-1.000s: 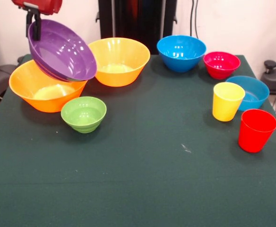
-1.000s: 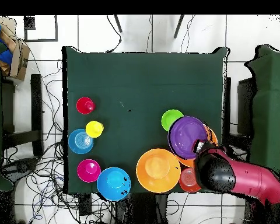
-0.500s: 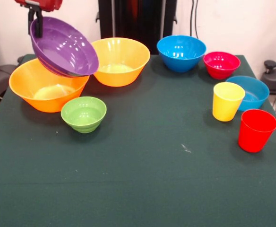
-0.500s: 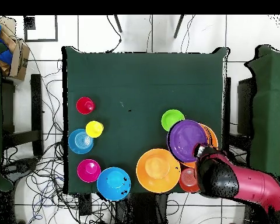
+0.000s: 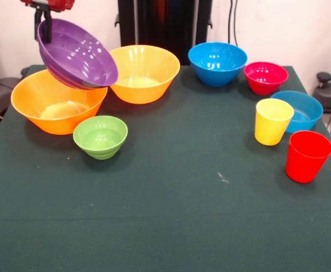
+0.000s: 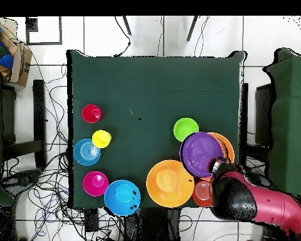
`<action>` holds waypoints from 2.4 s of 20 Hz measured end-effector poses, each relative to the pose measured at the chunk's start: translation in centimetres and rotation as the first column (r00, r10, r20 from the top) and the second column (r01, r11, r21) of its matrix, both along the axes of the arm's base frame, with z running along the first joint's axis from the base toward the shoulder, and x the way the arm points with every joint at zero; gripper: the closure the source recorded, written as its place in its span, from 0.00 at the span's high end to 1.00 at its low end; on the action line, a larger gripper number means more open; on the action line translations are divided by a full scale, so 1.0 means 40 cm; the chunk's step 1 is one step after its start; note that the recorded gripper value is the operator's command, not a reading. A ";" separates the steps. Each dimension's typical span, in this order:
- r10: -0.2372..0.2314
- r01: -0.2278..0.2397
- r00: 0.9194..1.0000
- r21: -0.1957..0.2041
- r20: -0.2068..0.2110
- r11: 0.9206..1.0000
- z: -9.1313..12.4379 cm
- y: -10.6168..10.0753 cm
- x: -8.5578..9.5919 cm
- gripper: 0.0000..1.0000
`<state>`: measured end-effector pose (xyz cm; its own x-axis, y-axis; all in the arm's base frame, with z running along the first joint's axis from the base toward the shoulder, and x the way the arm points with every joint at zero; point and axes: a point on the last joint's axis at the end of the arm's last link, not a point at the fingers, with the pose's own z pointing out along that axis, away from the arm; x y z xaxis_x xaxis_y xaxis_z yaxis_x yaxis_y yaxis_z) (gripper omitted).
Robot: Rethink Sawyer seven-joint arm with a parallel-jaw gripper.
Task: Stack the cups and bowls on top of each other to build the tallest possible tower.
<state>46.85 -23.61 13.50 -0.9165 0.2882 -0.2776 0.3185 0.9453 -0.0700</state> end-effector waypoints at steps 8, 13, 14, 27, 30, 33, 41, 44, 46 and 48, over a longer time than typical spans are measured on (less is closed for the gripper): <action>0.024 -0.023 0.999 -0.011 0.023 1.000 -0.001 -0.008 0.000 0.00; 0.002 -0.002 0.999 -0.010 0.032 1.000 0.001 -0.044 -0.013 0.00; -0.005 0.005 0.999 -0.010 0.033 1.000 0.002 -0.053 -0.017 0.00; 0.010 -0.009 1.000 -0.030 0.030 1.000 -0.004 -0.088 -0.043 0.00; 0.031 -0.030 0.999 -0.037 0.027 0.999 -0.006 -0.079 -0.042 0.00; 0.054 -0.053 0.998 -0.044 0.024 0.998 -0.008 -0.068 -0.039 0.00; 0.100 -0.098 0.995 -0.052 0.020 0.994 -0.011 -0.035 -0.025 0.00; 0.105 -0.104 0.994 -0.052 0.020 0.993 -0.011 -0.028 -0.021 0.00; 0.105 -0.104 0.994 -0.052 0.020 0.993 -0.011 -0.028 -0.021 0.00; 0.105 -0.104 0.994 -0.052 0.020 0.993 -0.011 -0.028 -0.021 0.00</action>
